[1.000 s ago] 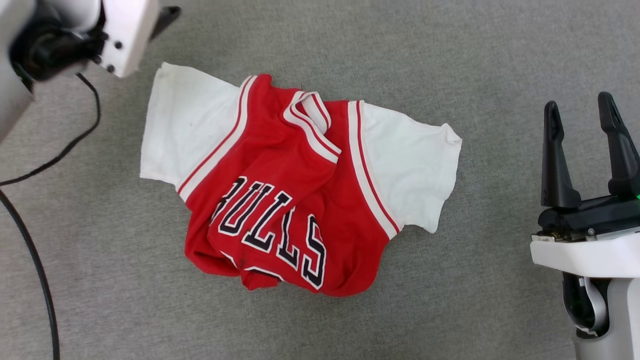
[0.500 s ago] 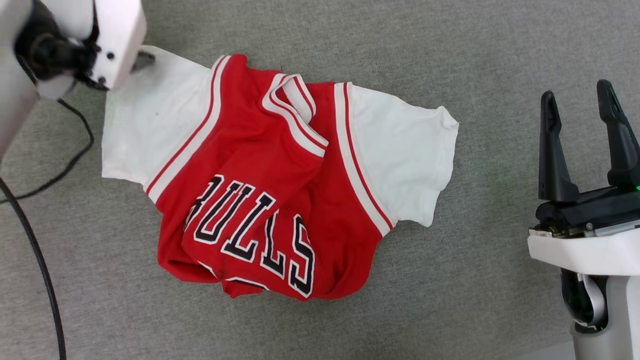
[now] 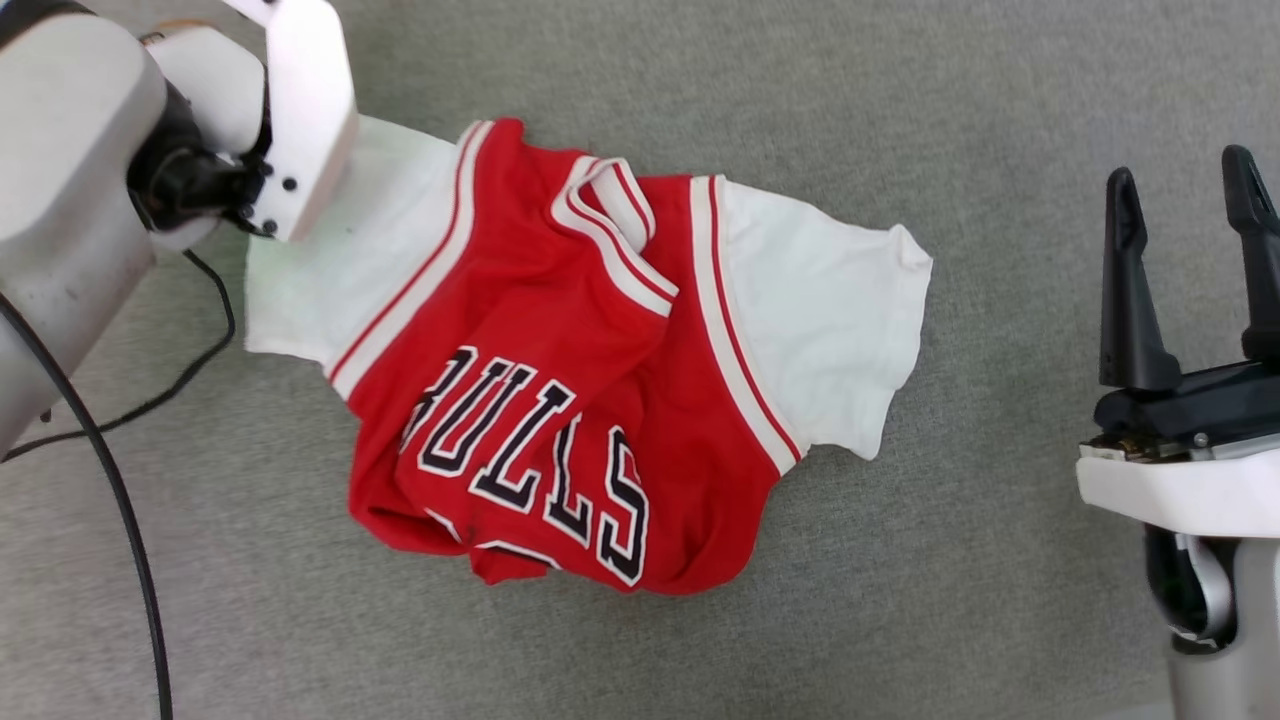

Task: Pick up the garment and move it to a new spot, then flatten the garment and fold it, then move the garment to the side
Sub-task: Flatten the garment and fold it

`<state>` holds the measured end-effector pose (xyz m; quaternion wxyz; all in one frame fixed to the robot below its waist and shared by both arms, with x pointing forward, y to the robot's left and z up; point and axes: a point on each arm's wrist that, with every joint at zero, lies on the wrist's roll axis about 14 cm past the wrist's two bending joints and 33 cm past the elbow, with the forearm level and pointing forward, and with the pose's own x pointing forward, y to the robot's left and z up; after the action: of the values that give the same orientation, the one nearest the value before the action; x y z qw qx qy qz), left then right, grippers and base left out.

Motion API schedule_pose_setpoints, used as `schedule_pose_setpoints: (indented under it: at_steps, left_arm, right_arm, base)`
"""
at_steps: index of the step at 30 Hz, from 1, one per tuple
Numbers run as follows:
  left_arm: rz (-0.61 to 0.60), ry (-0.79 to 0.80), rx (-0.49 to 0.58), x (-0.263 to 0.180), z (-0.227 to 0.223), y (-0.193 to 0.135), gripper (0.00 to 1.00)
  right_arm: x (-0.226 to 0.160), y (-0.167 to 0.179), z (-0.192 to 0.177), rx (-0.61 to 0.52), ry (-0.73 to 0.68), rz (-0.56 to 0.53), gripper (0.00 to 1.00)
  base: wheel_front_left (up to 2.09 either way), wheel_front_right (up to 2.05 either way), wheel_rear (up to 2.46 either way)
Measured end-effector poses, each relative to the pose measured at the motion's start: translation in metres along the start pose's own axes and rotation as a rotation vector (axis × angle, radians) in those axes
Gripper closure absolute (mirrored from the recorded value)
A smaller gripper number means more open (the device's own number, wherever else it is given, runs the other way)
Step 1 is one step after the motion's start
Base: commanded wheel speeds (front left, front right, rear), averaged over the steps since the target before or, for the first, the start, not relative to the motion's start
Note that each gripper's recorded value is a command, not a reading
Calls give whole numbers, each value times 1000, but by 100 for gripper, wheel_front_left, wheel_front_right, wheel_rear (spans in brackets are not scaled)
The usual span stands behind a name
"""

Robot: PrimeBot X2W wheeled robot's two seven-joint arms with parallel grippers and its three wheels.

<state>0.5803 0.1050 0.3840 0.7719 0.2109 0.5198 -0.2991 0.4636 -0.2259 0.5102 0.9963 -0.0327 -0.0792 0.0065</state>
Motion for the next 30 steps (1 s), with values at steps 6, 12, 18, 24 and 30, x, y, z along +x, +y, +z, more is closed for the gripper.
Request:
schedule_pose_setpoints:
  at_steps: [6, 12, 18, 24, 30]
  left_arm:
    - [50, -115, 23, -43, 7, 2, 100]
    - [69, -189, 65, -85, -1, -12, 100]
    - [94, -246, 102, -118, -10, -20, 100]
    - [93, -283, 119, -129, -14, -26, 100]
    - [77, -292, 128, -122, -15, -29, 100]
  right_arm:
    - [8, -3, 42, -87, -102, 58, 0]
    - [23, 3, 75, -205, -161, 185, 0]
    - [44, 28, 58, -245, 81, 349, 0]
    - [40, 48, 10, -281, 505, 515, 0]
    - [17, 49, -35, -292, 916, 598, 0]
  base:
    - [0, 0, 0]
    - [0, 0, 0]
    - [0, 0, 0]
    - [0, 0, 0]
    - [0, 0, 0]
